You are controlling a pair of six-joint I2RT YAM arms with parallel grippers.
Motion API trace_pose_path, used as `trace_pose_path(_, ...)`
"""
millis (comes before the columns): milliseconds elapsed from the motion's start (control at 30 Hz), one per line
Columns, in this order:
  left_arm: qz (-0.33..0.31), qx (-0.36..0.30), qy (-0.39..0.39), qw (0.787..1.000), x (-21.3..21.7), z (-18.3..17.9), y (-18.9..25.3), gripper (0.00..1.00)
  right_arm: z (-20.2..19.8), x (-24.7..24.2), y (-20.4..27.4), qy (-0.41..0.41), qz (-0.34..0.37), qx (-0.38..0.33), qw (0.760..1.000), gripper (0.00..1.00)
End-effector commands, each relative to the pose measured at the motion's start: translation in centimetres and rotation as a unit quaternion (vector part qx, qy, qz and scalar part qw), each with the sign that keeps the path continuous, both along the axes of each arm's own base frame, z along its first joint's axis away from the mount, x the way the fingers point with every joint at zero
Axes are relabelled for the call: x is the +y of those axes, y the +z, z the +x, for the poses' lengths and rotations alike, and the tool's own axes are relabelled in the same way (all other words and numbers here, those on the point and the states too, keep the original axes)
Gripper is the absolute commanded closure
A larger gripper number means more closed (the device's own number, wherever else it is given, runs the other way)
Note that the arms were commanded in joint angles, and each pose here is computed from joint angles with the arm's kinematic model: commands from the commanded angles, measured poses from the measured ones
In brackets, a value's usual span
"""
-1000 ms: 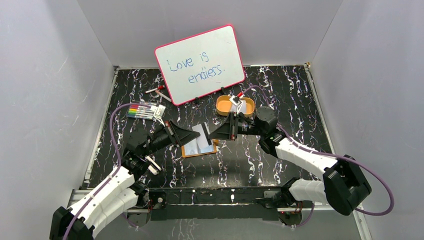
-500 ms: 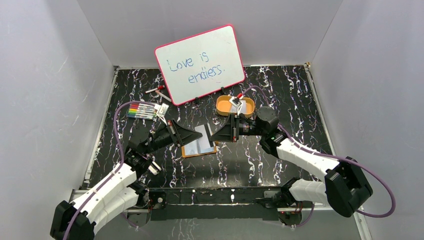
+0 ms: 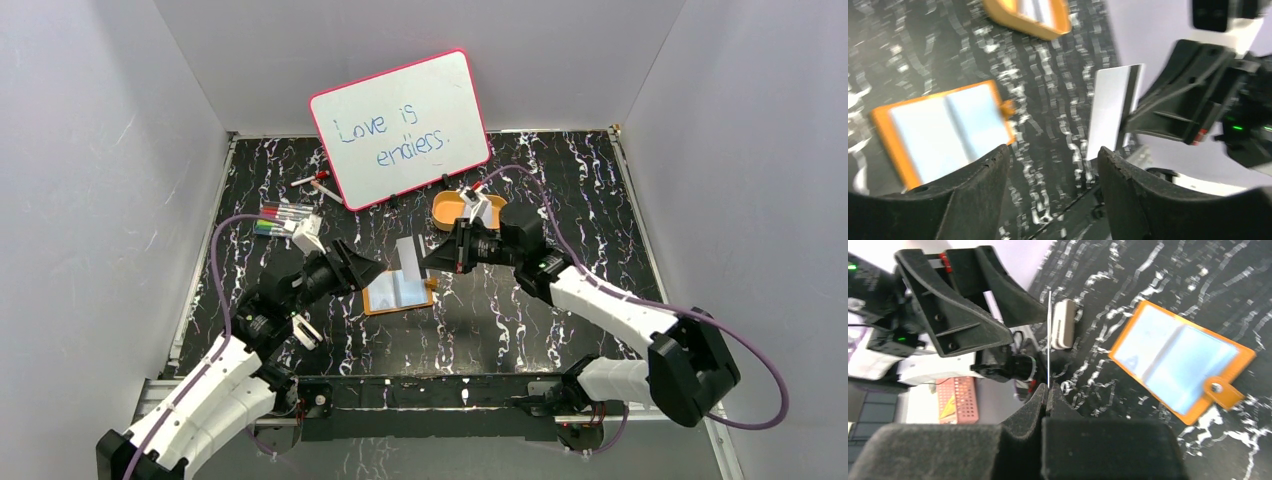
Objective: Put the credit cards into the card holder
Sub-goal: Insert the credit card into the card holder.
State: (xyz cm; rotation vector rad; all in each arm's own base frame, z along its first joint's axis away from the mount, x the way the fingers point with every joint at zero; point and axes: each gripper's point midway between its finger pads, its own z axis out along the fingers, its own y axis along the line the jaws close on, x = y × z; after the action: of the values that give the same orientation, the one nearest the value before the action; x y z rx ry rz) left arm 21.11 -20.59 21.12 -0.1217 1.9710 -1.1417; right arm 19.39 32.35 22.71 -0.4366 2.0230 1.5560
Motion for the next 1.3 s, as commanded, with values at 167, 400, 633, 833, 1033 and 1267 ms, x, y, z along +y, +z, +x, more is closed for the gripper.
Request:
trace_pose_path(167,0.117,0.178,0.135,0.968,4.4,0.6,-11.6,0.48,2.4,1.8,-6.8,-0.017,-0.068,0.047,0.996,1.00)
trace_pose_path(400,0.121,0.201,0.144,0.961,4.3,0.9,-14.2,0.52,2.8,2.9,-10.4,-0.010,-0.078,0.103,0.992,1.00)
trace_pose_path(633,0.141,0.210,0.160,0.954,4.9,1.2,-16.0,0.61,4.0,3.7,-12.3,-0.029,-0.078,0.140,0.987,1.00)
trace_pose_path(833,0.162,0.228,0.170,0.945,5.5,1.0,-17.8,0.65,4.6,4.3,-13.3,-0.028,-0.083,0.149,0.985,1.00)
trace_pose_path(1033,0.163,0.229,0.171,0.944,5.2,1.5,-18.4,0.67,4.8,4.5,-14.3,-0.028,-0.087,0.155,0.984,1.00)
trace_pose_path(1267,0.179,0.232,0.182,0.939,5.8,1.5,-18.8,0.70,4.9,4.5,-15.3,-0.030,-0.095,0.162,0.982,1.00)
